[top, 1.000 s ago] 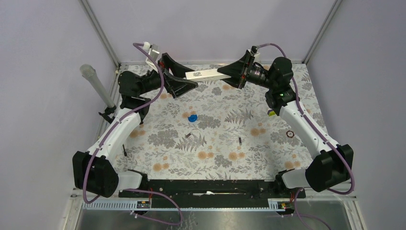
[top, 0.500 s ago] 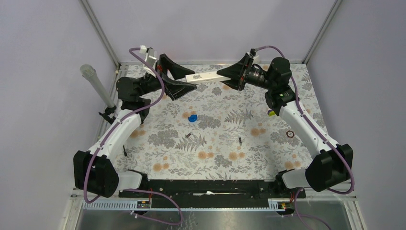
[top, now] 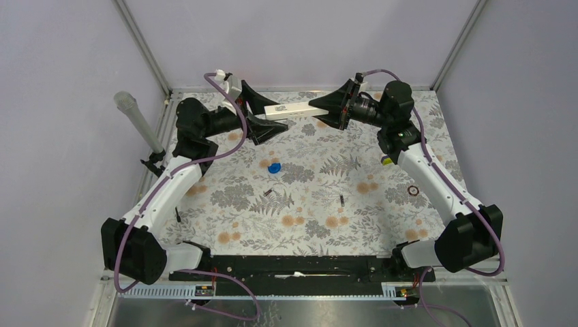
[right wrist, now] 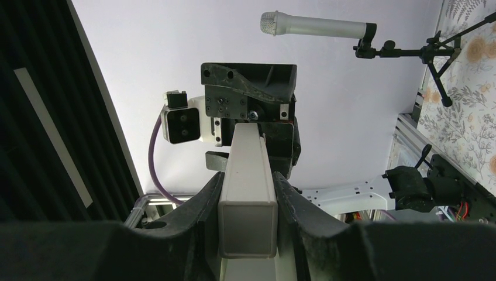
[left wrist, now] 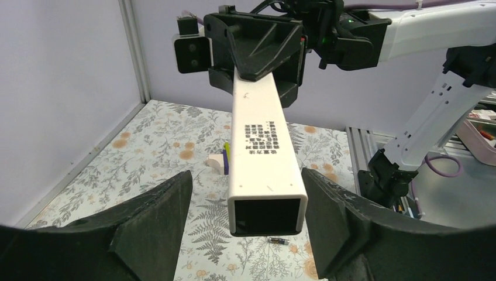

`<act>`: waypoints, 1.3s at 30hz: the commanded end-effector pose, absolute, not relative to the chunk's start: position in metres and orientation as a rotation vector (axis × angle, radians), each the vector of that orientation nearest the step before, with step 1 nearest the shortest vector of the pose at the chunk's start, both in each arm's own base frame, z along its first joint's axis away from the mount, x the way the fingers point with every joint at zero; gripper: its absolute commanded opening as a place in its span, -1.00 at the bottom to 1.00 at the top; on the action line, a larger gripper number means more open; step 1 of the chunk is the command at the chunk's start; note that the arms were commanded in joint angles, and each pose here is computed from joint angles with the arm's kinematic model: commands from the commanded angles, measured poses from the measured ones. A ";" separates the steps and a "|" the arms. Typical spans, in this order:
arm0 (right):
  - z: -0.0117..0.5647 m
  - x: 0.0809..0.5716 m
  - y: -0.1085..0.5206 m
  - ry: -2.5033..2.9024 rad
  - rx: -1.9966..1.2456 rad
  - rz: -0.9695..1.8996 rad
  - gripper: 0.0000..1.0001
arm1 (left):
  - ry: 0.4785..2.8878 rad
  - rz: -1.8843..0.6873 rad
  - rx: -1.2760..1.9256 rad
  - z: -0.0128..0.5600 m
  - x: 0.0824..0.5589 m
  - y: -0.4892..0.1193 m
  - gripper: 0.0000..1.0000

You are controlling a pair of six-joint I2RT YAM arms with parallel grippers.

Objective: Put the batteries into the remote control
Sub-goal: Adjust the remote control.

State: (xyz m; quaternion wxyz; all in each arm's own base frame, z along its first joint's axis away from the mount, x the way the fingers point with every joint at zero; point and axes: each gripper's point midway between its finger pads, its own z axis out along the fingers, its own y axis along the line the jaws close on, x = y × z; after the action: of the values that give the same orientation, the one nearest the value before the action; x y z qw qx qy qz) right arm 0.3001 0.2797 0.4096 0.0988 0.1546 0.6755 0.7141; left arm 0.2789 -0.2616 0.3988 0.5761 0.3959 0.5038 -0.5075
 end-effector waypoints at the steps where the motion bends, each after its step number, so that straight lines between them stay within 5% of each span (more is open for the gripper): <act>1: 0.421 0.298 0.279 1.984 0.461 2.137 -1.00 | 1.068 -1.127 0.912 0.428 0.274 -0.256 0.51; 8: 0.417 0.299 0.279 1.988 0.487 2.144 -1.00 | 1.047 -1.126 0.877 0.435 0.275 -0.255 0.59; 17: 0.413 0.300 0.278 1.978 0.519 2.165 -1.00 | 1.053 -1.139 0.854 0.434 0.277 -0.256 0.21; 25: 0.425 0.300 0.275 1.882 0.517 2.236 -1.00 | 1.078 -1.181 0.786 0.430 0.278 -0.254 0.46; 32: 0.425 0.300 0.275 1.882 0.506 2.229 -1.00 | 1.058 -1.221 0.734 0.436 0.278 -0.253 0.31; 39: 0.419 0.301 0.276 1.904 0.509 2.209 -1.00 | 1.033 -1.245 0.725 0.444 0.278 -0.254 0.38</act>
State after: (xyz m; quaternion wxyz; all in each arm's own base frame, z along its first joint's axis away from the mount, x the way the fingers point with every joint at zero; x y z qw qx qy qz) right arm 0.3050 0.2781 0.4061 0.0710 0.1932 0.6489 0.7325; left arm 0.2831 -0.2566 0.4227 0.6081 0.3163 0.4857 -0.5425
